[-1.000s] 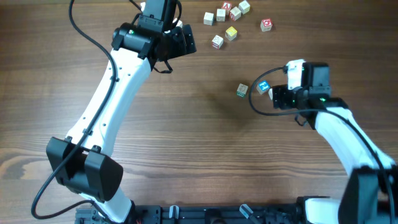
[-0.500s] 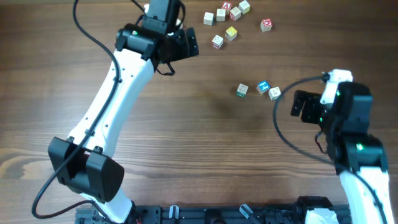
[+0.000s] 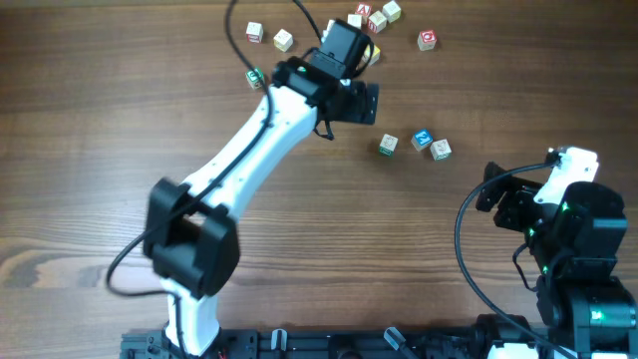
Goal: Form a circle
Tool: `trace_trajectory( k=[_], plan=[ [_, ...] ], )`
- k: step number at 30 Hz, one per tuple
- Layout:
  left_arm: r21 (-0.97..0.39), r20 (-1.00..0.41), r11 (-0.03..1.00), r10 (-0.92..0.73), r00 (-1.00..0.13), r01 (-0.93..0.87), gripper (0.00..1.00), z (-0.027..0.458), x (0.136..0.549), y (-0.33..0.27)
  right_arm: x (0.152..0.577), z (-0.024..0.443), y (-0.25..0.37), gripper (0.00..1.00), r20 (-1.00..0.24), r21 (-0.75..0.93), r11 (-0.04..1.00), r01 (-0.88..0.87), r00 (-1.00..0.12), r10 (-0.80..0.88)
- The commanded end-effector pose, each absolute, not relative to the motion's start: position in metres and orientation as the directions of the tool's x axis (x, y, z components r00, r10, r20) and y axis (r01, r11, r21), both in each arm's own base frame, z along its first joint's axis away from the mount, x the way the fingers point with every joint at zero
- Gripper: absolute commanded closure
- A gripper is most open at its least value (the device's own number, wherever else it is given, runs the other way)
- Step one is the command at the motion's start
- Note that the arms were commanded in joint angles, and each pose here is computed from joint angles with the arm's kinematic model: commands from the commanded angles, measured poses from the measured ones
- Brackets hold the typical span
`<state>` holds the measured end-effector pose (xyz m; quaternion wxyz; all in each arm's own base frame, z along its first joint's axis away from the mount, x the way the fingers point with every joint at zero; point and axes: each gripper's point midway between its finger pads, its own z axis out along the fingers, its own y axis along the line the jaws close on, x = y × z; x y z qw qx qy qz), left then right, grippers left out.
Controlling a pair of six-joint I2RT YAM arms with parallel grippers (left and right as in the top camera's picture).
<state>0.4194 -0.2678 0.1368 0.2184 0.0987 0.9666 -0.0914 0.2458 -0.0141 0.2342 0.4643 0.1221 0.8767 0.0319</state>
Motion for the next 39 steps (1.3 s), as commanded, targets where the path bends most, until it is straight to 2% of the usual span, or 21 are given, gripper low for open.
trace_trajectory(
  k=[1,9,14,23,27,28,32,35,36,37,39],
  plan=[
    [-0.110,-0.366,0.888,0.381,-0.849,0.446,0.00,0.089,0.406,-0.294,0.249,0.233,-0.016,0.00,-0.797,0.175,0.963,0.204,-0.546,0.260],
    [-0.091,-0.382,0.840,0.466,-0.798,0.534,0.00,0.079,0.402,-0.313,0.255,0.219,-0.016,0.00,-0.761,0.174,0.960,0.221,-0.589,0.274],
    [-0.132,-0.394,0.779,0.526,-0.753,0.613,0.00,0.069,0.393,-0.334,0.256,0.216,-0.016,0.00,-0.750,0.181,0.956,0.232,-0.596,0.287],
    [-0.144,-0.396,0.753,0.551,-0.734,0.643,0.00,0.034,0.390,-0.355,0.255,0.216,-0.016,0.00,-0.749,0.180,0.956,0.232,-0.598,0.287],
    [-0.144,-0.373,0.743,0.571,-0.732,0.653,0.04,0.019,0.383,-0.360,0.255,0.216,-0.016,0.00,-0.749,0.180,0.956,0.232,-0.598,0.287],
    [-0.144,-0.366,0.743,0.574,-0.733,0.654,0.05,0.015,0.382,-0.360,0.255,0.216,-0.016,0.00,-0.749,0.180,0.956,0.232,-0.598,0.287],
    [-0.144,-0.352,0.743,0.579,-0.735,0.654,0.34,0.008,0.379,-0.360,0.255,0.216,-0.016,0.01,-0.749,0.181,0.956,0.232,-0.597,0.287],
    [-0.143,-0.350,0.744,0.579,-0.736,0.653,0.36,0.008,0.379,-0.360,0.255,0.216,-0.016,0.00,-0.749,0.181,0.956,0.232,-0.597,0.287],
    [-0.142,-0.350,0.744,0.579,-0.736,0.653,0.37,0.008,0.379,-0.359,0.255,0.216,-0.016,0.00,-0.749,0.180,0.956,0.232,-0.598,0.286],
    [-0.137,-0.350,0.746,0.579,-0.736,0.652,0.44,0.007,0.380,-0.359,0.255,0.216,-0.016,0.00,-0.749,0.180,0.956,0.232,-0.597,0.287],
    [-0.137,-0.350,0.746,0.579,-0.736,0.652,0.47,0.007,0.380,-0.359,0.255,0.216,-0.016,0.00,-0.749,0.180,0.956,0.232,-0.598,0.286]
  ],
)
